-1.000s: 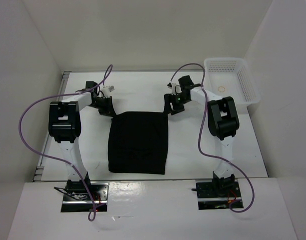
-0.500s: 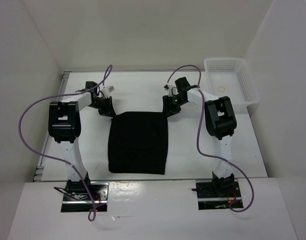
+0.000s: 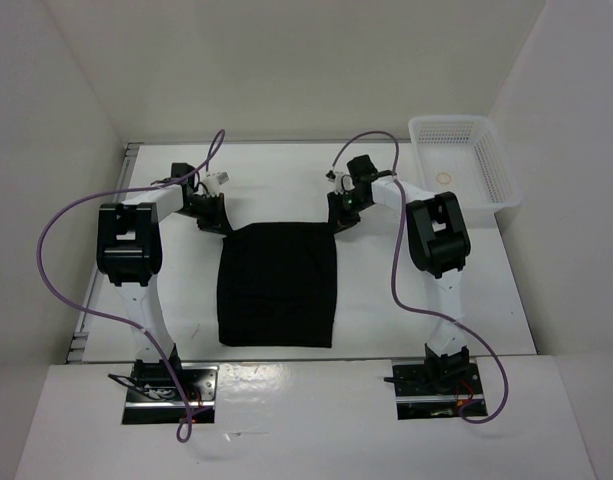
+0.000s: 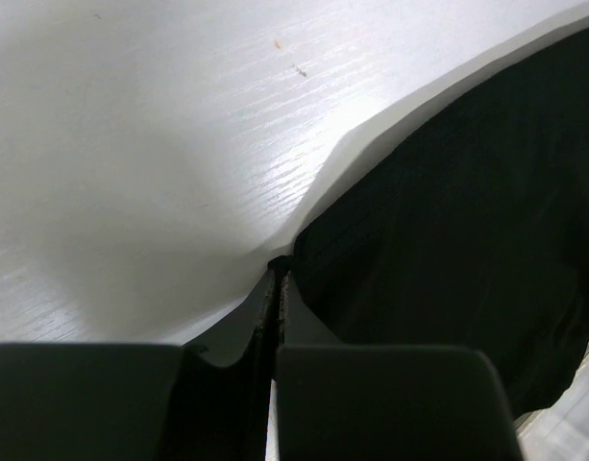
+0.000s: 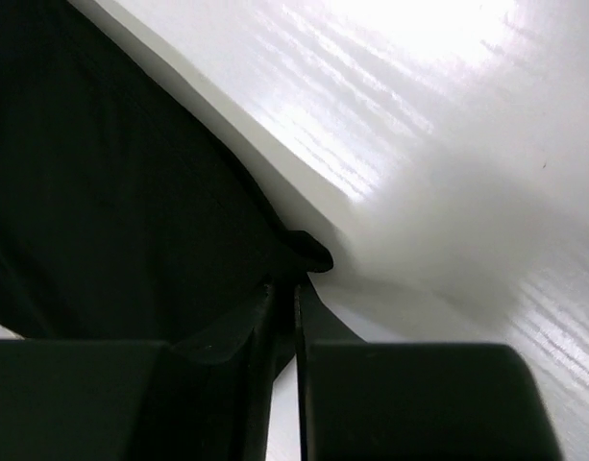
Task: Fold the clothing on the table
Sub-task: Fold the skirt
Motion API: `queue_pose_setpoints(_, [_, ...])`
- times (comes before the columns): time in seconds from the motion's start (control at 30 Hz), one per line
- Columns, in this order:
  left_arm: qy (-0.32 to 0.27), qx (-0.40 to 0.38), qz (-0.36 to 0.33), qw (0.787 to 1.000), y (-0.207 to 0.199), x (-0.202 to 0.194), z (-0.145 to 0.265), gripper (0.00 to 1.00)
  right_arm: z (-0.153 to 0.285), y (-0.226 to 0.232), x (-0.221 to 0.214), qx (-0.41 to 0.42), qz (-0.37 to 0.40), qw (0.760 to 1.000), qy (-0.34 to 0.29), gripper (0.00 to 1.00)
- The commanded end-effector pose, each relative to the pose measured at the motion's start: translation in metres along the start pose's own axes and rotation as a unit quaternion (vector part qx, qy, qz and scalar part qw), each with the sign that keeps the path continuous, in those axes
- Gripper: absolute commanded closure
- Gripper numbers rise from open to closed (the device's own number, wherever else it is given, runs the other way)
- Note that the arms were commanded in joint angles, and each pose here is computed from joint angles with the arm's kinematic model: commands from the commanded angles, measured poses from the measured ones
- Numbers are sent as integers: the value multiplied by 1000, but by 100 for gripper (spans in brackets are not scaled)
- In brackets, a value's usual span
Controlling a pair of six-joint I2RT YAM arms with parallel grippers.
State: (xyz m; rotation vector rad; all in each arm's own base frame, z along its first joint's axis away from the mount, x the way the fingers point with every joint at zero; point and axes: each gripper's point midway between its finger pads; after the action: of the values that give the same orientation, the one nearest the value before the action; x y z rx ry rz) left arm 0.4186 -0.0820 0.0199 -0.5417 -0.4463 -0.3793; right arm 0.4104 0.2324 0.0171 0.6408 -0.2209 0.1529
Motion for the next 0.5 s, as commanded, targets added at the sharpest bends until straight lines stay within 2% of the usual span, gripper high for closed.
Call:
queue_pose_setpoints(0.0, [31, 5, 11, 999, 3, -15, 3, 100, -6, -10, 16, -38, 17, 999, -18, 89])
queue_pose_setpoints(0.13, [11, 17, -4, 1000, 7, 8, 10, 100, 6, -6, 44, -58, 41, 996, -53, 96])
queue_pose_setpoints(0.23, [-23, 33, -23, 999, 12, 45, 22, 100, 20, 3, 77, -74, 61, 991, -92, 98])
queue_pose_setpoints(0.47, [-72, 66, -51, 994, 20, 100, 44, 100, 34, 8, 121, -100, 81, 981, -144, 98])
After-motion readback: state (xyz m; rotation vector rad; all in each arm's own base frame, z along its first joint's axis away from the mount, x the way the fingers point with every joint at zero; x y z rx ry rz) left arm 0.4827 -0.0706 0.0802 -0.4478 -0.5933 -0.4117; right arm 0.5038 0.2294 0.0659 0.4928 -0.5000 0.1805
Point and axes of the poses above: each gripper's point midway between its finger pads, its own z axis back along the fingers, its own y axis along the line the jaws close on, x = y × z, and after that the axes turned 13 degrees about -z, right-handed
